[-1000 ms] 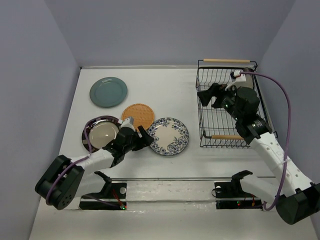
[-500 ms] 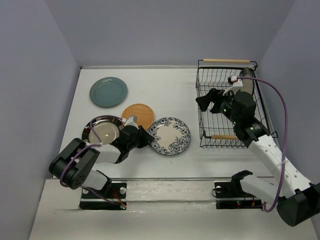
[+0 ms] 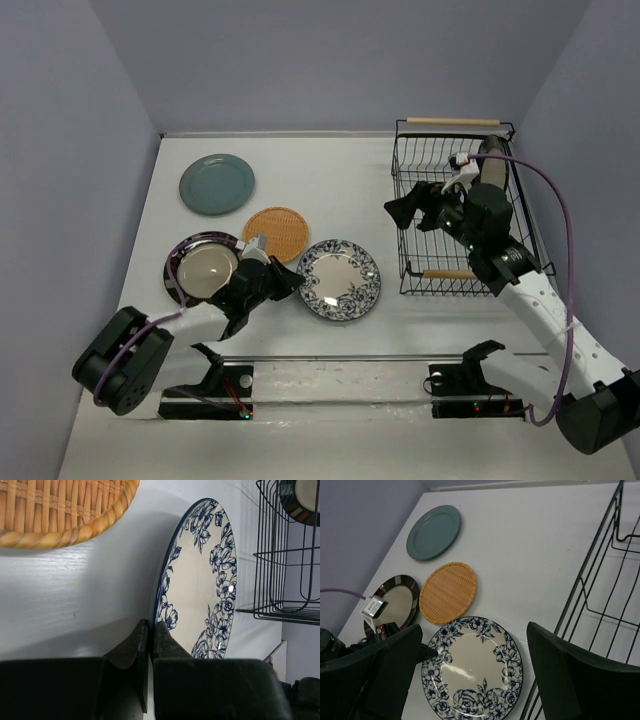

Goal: Load the plates into the dish rack

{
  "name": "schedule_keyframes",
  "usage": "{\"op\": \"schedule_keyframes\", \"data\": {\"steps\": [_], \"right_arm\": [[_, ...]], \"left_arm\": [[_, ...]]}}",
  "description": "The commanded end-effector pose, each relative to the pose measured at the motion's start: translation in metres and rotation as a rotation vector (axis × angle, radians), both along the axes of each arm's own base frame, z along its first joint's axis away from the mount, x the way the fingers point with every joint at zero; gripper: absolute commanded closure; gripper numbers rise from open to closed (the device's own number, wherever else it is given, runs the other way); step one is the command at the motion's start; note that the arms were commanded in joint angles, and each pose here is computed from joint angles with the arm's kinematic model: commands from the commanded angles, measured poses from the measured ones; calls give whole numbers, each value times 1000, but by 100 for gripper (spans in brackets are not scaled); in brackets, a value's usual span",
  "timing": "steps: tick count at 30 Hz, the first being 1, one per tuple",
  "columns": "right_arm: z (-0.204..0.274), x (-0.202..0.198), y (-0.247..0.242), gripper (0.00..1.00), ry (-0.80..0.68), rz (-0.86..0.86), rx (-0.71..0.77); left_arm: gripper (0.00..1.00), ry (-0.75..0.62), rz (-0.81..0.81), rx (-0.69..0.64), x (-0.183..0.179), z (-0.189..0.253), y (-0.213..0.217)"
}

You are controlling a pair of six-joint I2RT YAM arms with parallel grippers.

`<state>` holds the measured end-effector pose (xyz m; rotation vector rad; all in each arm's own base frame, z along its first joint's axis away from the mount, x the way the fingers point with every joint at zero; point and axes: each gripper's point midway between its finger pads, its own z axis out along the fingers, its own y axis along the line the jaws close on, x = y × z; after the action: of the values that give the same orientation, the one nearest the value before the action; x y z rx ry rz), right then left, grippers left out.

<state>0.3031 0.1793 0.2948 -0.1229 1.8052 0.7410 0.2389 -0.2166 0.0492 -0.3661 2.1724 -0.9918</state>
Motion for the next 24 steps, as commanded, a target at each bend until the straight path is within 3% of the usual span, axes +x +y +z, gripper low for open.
{"op": "schedule_keyframes", "data": {"steps": [1,13,24], "right_arm": [[27,-19,28,9,-44,205,-14],[5,-23,60,7,3,331,-98],[-20,-22,70,7,72,365,-134]], "left_arm": [[94,-211,-11,-148,8,88,-9],[94,-492,45,-164,7,235,16],[94,-600,25,-233,-10,284,22]]}}
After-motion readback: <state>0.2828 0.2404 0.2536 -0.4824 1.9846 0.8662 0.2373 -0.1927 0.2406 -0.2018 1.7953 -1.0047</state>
